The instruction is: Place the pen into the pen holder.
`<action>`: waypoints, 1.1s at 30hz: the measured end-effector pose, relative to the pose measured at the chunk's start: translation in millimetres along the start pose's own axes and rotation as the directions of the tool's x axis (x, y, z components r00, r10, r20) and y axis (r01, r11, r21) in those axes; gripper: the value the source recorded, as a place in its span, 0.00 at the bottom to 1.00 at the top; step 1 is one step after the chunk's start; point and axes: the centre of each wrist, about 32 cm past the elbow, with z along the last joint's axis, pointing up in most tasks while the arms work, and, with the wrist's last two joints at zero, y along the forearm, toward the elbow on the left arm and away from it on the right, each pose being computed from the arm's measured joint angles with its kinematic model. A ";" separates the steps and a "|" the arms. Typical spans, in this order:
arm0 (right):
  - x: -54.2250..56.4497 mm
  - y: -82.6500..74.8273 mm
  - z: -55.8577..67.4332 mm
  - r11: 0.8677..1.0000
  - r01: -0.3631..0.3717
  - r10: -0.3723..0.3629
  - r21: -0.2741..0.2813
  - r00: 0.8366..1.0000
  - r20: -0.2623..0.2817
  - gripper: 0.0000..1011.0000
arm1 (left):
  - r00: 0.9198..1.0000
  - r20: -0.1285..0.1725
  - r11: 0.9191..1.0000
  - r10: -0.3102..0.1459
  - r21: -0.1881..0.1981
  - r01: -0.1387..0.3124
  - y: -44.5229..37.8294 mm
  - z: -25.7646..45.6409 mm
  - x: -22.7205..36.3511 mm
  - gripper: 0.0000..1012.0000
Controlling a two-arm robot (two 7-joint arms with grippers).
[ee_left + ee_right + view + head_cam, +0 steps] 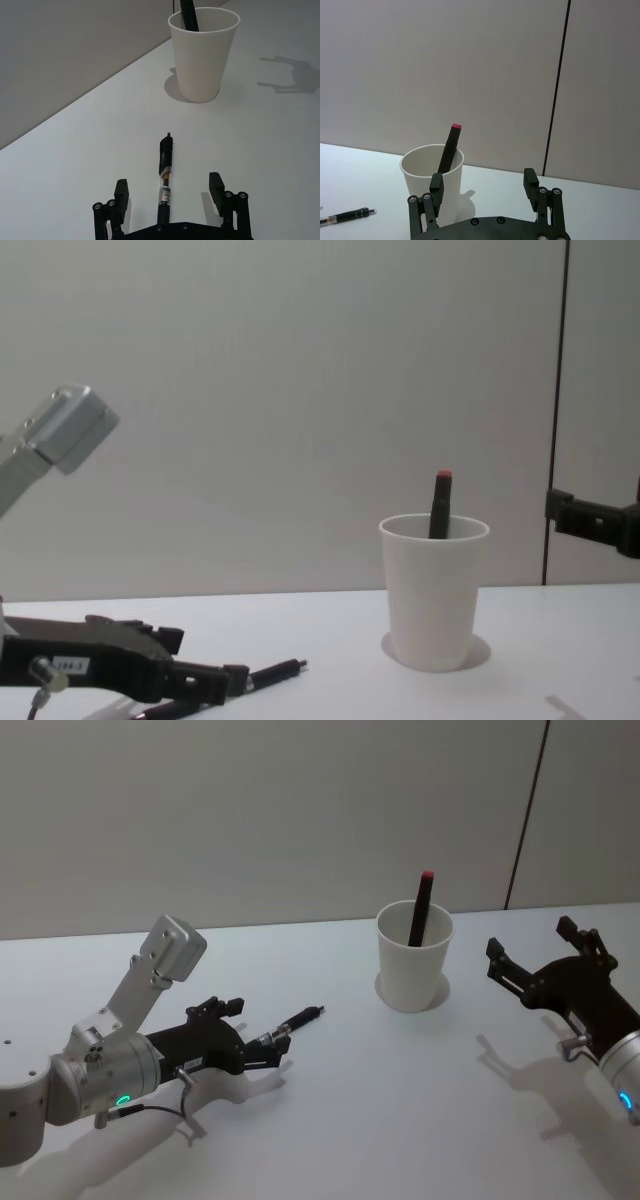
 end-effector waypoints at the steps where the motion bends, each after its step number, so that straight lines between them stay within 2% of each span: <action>1: 0.0 0.0 0.0 1.000 0.000 0.000 0.000 1.000 0.000 0.99 | 1.000 0.000 1.000 0.000 0.002 0.000 -0.2 -0.2 0.5 0.99; 15: 0.0 0.0 0.0 1.000 0.000 0.000 0.000 1.000 0.000 0.99 | 1.000 0.002 0.999 -0.016 0.033 0.016 -6.8 -3.4 5.8 0.99; 33: 0.0 0.0 0.0 1.000 0.000 0.000 0.000 1.000 0.000 0.99 | 1.000 -0.008 0.999 -0.013 0.048 0.013 -12.0 -4.3 4.6 0.99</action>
